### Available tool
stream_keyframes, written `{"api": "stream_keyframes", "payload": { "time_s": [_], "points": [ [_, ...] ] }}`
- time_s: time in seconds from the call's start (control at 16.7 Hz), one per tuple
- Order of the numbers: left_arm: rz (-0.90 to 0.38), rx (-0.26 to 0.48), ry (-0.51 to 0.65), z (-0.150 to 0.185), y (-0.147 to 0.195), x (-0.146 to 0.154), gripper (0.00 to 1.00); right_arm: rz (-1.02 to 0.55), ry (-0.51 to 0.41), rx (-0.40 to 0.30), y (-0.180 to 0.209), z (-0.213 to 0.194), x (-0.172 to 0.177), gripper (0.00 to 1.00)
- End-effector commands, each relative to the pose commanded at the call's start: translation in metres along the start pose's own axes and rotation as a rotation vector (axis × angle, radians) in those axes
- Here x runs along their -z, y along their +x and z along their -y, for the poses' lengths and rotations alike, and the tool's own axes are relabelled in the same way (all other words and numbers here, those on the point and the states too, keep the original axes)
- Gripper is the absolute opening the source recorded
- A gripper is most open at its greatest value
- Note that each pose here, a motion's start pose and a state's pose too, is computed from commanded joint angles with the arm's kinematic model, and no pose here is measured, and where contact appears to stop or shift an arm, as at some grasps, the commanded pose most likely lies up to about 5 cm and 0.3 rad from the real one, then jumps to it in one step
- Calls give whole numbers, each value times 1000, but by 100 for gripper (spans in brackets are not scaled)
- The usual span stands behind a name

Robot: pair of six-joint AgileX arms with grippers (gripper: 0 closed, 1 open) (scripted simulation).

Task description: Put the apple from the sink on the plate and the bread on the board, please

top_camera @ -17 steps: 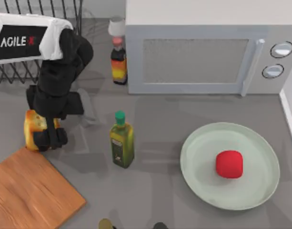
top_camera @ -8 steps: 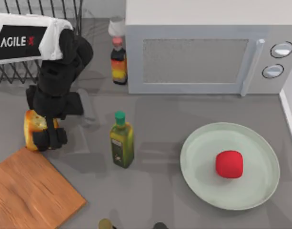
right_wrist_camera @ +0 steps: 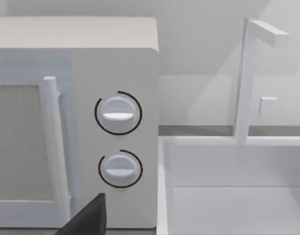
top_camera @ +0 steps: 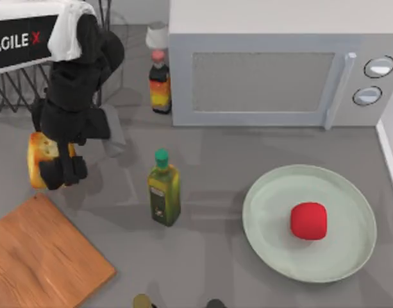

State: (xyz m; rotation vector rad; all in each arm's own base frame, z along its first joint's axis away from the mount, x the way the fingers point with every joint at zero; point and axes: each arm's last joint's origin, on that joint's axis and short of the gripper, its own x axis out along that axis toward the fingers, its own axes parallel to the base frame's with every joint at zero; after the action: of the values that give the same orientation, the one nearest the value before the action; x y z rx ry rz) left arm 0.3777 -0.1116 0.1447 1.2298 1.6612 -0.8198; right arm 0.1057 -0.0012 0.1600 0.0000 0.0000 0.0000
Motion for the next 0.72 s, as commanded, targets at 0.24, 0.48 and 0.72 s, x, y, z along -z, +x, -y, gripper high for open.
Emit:
{"api": "stream_keyframes", "payload": {
  "time_s": [0.24, 0.48, 0.72],
  "points": [
    [-12, 16, 9, 1, -18, 8, 0, 0, 0, 0, 0, 0, 0, 100],
    [-7, 9, 4, 2, -45, 21, 0, 0, 0, 0, 0, 0, 0, 100],
    [4, -1, -8, 4, -61, 30, 0, 0, 0, 0, 0, 0, 0, 100]
  ]
}}
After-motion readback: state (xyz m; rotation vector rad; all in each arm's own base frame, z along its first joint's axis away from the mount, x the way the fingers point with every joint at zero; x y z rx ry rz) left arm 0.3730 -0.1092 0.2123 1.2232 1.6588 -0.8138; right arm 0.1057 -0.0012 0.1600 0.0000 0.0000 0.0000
